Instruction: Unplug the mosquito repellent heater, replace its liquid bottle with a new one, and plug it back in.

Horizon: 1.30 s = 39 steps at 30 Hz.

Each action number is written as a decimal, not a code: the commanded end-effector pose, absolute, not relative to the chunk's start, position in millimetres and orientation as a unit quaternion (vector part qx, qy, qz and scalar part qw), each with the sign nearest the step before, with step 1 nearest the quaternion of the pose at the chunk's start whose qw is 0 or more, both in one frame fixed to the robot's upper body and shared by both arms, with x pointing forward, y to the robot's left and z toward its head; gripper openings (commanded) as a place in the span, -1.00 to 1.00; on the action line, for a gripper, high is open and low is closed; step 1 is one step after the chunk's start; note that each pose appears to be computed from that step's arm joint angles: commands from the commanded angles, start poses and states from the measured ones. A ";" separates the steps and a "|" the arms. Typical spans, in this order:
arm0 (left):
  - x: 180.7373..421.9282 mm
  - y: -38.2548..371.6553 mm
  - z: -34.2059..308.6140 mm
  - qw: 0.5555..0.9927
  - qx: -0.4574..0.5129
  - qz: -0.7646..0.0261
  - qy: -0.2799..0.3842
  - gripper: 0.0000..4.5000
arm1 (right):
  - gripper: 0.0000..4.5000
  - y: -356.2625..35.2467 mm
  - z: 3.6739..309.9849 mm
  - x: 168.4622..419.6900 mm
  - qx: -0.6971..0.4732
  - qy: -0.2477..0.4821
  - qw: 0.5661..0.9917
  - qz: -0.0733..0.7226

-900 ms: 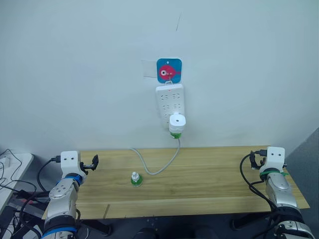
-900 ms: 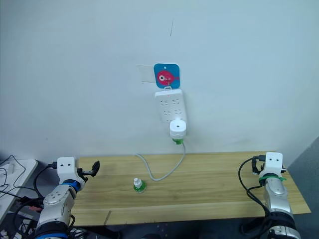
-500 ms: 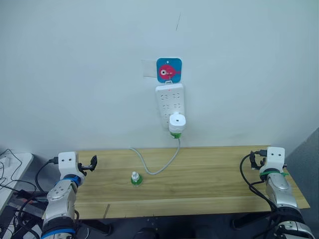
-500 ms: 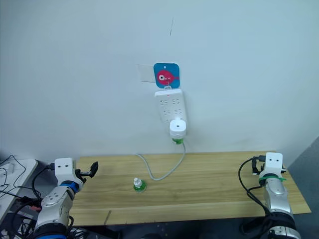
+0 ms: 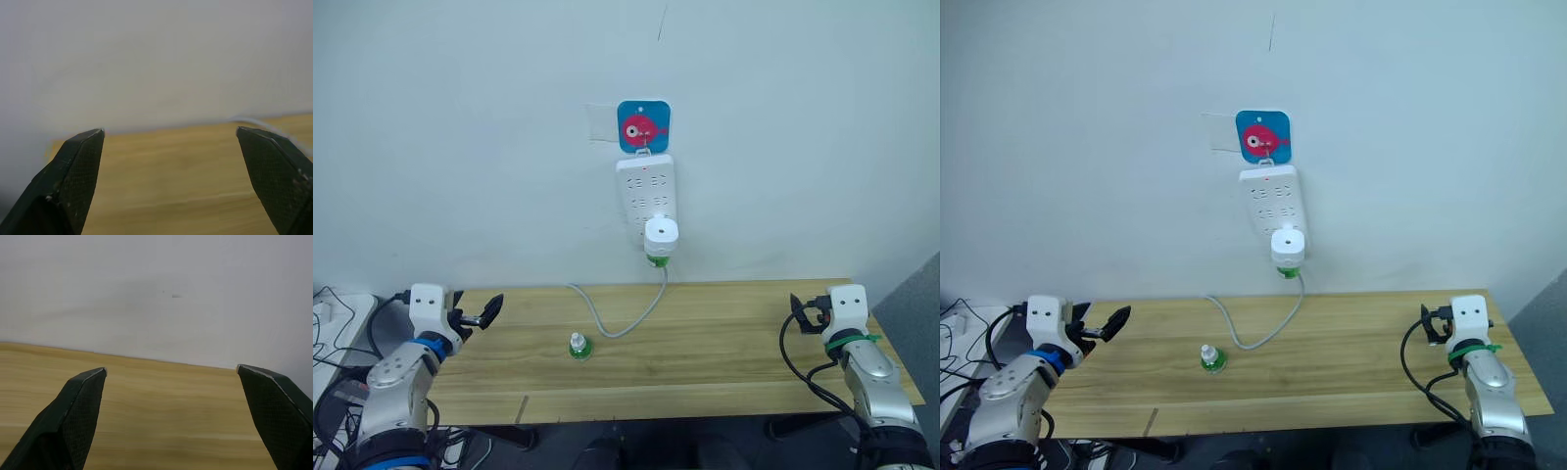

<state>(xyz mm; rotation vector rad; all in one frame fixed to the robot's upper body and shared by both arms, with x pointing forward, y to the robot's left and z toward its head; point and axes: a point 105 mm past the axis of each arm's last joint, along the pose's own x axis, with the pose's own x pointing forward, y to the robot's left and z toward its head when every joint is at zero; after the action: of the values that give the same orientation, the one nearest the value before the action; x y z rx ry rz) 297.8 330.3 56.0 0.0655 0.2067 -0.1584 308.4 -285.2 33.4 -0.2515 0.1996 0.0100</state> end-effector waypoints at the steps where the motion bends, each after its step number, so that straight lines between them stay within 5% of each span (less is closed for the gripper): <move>1: 302.7 307.9 92.2 0.979 0.058 -0.179 0.073 1.00 | 0.98 -252.1 64.6 305.1 -0.112 0.054 0.989 0.074; 8: 315.7 251.4 138.5 0.936 0.090 -0.339 0.044 1.00 | 0.98 -178.3 106.4 277.0 -0.088 0.002 0.966 0.241; 11: 323.3 226.2 154.1 0.919 0.084 -0.384 0.022 0.78 | 1.00 -162.2 126.5 275.7 -0.077 -0.019 0.963 0.258; 14: 332.4 204.9 163.8 0.908 0.094 -0.409 0.008 0.35 | 1.00 -144.9 146.1 274.0 -0.066 -0.041 0.959 0.274; 22: 360.7 173.5 180.7 0.897 0.089 -0.431 -0.032 0.35 | 1.00 -105.9 178.0 264.7 -0.039 -0.070 0.941 0.329; 39: 393.8 122.2 190.3 0.869 0.076 -0.483 -0.068 0.35 | 1.00 -84.6 187.1 261.2 -0.034 -0.086 0.934 0.346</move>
<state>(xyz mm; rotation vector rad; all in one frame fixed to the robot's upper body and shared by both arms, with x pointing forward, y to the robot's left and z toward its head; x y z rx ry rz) 390.8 129.3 180.5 0.1374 -0.1084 -1.0017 268.1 -89.4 171.3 -0.0549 -0.1071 0.6975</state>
